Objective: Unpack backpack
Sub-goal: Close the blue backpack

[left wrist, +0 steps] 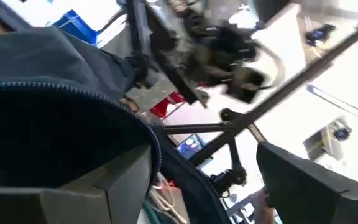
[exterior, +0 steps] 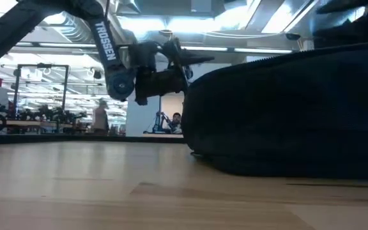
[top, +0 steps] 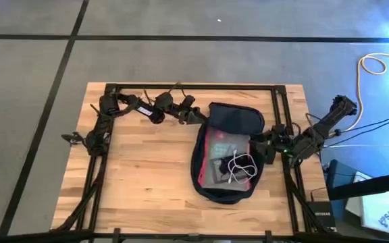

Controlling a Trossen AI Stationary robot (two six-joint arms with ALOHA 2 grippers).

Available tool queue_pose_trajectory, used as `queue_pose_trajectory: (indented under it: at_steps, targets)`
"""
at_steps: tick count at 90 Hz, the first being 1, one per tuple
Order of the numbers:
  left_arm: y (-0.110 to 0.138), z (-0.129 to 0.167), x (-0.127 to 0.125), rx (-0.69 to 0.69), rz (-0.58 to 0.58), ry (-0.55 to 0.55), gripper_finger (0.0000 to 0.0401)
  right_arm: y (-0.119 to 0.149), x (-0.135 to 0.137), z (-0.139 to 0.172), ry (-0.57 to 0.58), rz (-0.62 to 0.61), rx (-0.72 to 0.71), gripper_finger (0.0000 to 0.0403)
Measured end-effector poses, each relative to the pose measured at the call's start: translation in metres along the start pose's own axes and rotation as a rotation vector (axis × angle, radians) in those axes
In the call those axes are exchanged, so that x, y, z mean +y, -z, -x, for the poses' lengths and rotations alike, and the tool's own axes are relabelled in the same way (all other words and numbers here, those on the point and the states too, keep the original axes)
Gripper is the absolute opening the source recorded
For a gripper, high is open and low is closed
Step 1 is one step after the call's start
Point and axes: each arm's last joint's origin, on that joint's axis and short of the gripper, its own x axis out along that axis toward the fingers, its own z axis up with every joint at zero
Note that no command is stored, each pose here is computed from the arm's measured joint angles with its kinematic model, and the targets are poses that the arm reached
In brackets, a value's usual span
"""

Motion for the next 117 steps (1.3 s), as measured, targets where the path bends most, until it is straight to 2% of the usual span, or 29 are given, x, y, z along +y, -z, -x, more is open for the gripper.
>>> queue_pose_trajectory:
  at_steps: [10, 21, 30, 45, 70, 84, 88, 96, 117]
  targets:
    - [-0.003, -0.005, 0.014, 0.061, 0.059, -0.121, 0.0272, -0.011, -0.001, 0.006, 0.086, 0.011, 0.026, 0.0193]
    - [-0.002, -0.016, 0.019, 0.106, 0.058, -0.213, 0.0272, -0.012, -0.015, 0.013, 0.229, 0.006, 0.088, 0.0193]
    - [-0.006, -0.024, 0.016, 0.118, 0.036, -0.209, 0.0272, -0.007, -0.029, 0.018, 0.331, -0.043, 0.140, 0.0193]
    - [-0.015, -0.034, 0.009, 0.119, 0.015, -0.162, 0.0272, 0.005, -0.046, 0.022, 0.438, -0.089, 0.258, 0.0204]
    - [-0.012, -0.032, 0.015, 0.168, -0.044, -0.217, 0.0272, 0.008, -0.040, 0.018, 0.383, -0.040, 0.280, 0.0315]
    - [-0.010, -0.030, 0.019, 0.185, -0.074, -0.250, 0.0272, 0.010, -0.035, 0.016, 0.364, -0.153, 0.316, 0.0361]
    - [-0.011, -0.029, 0.019, 0.184, -0.081, -0.250, 0.0272, 0.011, -0.031, 0.014, 0.348, -0.198, 0.350, 0.0368]
    - [-0.013, -0.029, 0.018, 0.168, -0.107, -0.245, 0.0272, 0.016, -0.028, 0.012, 0.355, -0.199, 0.414, 0.0370]
    - [-0.007, -0.032, 0.018, 0.200, -0.111, -0.252, 0.0272, 0.019, -0.023, 0.006, 0.469, -0.174, 0.350, 0.0348]
